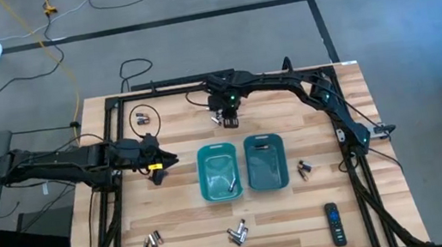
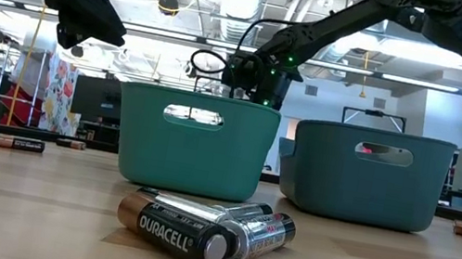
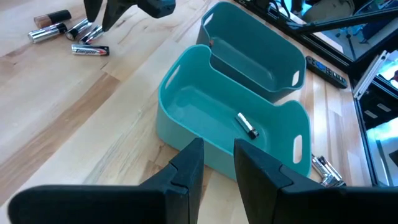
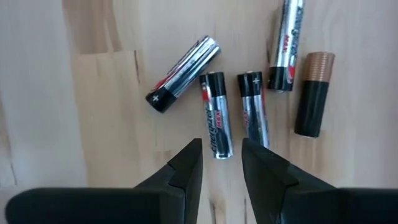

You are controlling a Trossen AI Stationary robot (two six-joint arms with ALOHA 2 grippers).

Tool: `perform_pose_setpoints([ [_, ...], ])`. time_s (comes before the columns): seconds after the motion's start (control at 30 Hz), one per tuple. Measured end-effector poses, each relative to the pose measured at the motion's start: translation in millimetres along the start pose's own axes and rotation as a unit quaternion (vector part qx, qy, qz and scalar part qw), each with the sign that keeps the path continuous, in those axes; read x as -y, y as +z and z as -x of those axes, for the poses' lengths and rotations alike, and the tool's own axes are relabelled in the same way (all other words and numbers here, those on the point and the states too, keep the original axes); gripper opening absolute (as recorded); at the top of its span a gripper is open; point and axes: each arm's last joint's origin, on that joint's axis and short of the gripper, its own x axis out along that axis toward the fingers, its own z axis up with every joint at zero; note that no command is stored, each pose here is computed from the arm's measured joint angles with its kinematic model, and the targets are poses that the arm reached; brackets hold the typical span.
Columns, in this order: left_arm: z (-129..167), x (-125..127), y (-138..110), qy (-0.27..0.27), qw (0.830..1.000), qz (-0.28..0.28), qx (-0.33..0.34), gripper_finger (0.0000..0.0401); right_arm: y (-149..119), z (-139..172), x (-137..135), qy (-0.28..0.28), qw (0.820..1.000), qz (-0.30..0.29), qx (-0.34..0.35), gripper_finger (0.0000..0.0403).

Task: Sort batteries
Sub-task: Put the black battery into the blue bin

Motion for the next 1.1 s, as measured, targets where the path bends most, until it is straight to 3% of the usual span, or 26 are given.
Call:
perform_pose_setpoints([
  [0.4,0,0,0,0.001,1.000,0.005,0.001,0.0083,-2,12,-2,0.003,1.000,-0.016,-0.007,0.0129],
  [0.63,0,0,0,0.003,1.000,-0.002,-0.001,0.0083,1,56,0,-0.008,0.998,-0.042,0.041,0.0129],
  [0.77,0,0,0,0.003,1.000,-0.002,-0.001,0.0083,-2,87,7,-0.004,0.992,-0.089,0.087,0.0129],
  [0.93,0,0,0,0.003,1.000,-0.002,-0.001,0.0083,-29,116,11,0.001,0.978,-0.148,0.144,0.0127],
  [1.1,0,-1,0,0.007,1.000,-0.003,0.002,0.0083,-70,139,-2,-0.010,0.960,-0.201,0.196,0.0120],
])
